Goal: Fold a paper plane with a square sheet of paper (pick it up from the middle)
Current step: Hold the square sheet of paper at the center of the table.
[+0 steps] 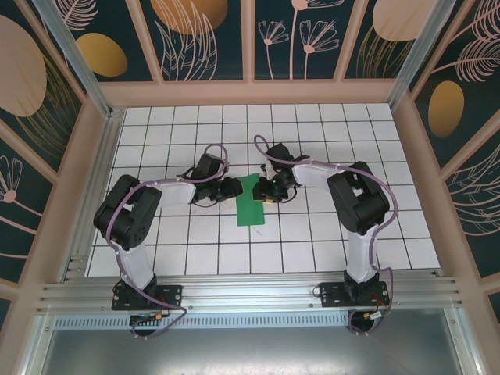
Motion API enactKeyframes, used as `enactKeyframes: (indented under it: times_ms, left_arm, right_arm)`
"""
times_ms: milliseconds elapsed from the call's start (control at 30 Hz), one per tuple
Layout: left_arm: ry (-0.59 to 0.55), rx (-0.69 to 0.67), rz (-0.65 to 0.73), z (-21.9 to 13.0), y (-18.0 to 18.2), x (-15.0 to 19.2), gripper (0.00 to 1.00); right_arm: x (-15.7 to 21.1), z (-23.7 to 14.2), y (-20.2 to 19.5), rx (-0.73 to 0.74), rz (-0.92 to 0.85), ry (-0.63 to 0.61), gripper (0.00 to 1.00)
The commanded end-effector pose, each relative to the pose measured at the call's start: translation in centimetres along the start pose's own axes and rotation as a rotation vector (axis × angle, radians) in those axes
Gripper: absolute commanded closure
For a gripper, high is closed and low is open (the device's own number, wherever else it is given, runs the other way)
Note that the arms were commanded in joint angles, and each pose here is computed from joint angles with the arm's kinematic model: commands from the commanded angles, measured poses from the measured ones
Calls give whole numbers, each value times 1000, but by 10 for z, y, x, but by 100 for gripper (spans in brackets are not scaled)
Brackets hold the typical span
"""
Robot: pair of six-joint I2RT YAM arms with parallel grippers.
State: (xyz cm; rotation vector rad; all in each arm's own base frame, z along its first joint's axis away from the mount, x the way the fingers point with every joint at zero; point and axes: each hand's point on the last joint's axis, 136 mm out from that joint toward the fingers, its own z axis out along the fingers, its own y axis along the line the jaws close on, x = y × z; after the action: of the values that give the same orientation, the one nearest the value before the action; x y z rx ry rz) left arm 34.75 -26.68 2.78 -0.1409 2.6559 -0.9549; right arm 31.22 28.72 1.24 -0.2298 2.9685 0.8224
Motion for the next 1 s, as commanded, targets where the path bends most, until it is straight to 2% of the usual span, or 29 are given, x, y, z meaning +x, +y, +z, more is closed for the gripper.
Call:
enactKeyframes:
  times_ms: [0,467,767,967]
  left_arm:
    - [-5,49,23,3,-15,-5,65]
    - [16,49,14,10,-11,0,73]
    - [48,-41,3,16,9,9,78]
    - [78,-126,-5,19,31,19,81]
  right_arm:
    - [31,48,-57,199,-1,89,62]
    - [31,50,-57,204,-4,94,62]
    - [31,50,-55,195,5,89,62]
    - [6,21,-14,82,1,-11,59]
